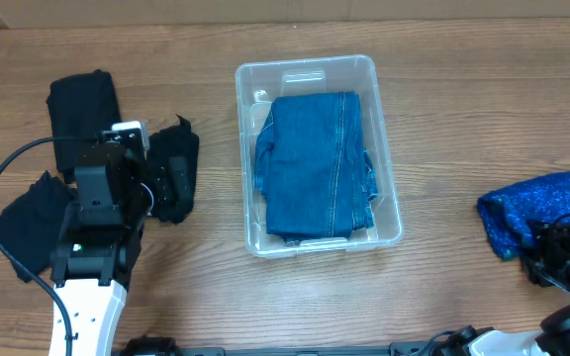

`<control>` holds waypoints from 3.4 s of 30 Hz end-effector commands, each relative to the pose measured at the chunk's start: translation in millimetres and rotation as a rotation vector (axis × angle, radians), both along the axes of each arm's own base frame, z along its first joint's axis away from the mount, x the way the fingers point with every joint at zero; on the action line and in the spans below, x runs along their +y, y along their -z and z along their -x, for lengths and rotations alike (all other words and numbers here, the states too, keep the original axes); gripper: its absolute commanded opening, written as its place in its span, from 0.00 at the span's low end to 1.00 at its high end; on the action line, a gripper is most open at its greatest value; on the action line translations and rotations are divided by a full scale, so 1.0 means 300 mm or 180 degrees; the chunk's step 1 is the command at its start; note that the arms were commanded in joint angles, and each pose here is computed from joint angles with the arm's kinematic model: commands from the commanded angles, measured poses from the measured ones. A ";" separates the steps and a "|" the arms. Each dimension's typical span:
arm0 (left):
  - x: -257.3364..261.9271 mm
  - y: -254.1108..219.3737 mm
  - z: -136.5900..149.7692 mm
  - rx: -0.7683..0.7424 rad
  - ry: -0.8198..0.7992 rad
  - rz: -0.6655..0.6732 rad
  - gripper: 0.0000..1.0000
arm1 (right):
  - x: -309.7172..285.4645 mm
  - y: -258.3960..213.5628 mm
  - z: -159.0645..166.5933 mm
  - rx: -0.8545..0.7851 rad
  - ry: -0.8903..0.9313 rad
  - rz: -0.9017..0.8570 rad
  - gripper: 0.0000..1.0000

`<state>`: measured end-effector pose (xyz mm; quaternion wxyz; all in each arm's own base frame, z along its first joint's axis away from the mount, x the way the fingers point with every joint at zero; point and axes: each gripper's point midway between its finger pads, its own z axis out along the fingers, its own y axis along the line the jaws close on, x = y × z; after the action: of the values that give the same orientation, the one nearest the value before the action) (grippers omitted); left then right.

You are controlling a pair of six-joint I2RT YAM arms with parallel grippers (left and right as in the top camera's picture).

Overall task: Pack container
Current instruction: 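Grasp the blue sequined cloth with the right gripper and lift, then lower the sequined cloth into the bin on top of the denim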

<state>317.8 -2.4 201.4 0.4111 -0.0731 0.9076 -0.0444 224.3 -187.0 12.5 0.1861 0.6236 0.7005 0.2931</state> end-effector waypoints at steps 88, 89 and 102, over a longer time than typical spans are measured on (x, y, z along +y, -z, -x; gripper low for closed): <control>-0.008 -0.007 0.010 0.0074 -0.0006 0.0035 1.00 | 1.457 -0.522 -0.893 -0.1135 -0.1568 0.0417 0.04; -0.008 -0.005 0.011 0.0081 -0.0006 0.0035 1.00 | 1.463 -0.507 -0.896 -0.1122 -0.1584 0.0405 0.04; -0.008 -0.004 0.012 0.0085 -0.0006 0.0035 1.00 | 1.549 -0.404 -0.789 -0.0684 -0.2111 -0.0032 0.17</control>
<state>309.8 -2.5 192.7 0.3892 -0.0742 0.9172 -0.0428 468.4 267.8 134.0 0.1877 0.3417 0.8363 0.3854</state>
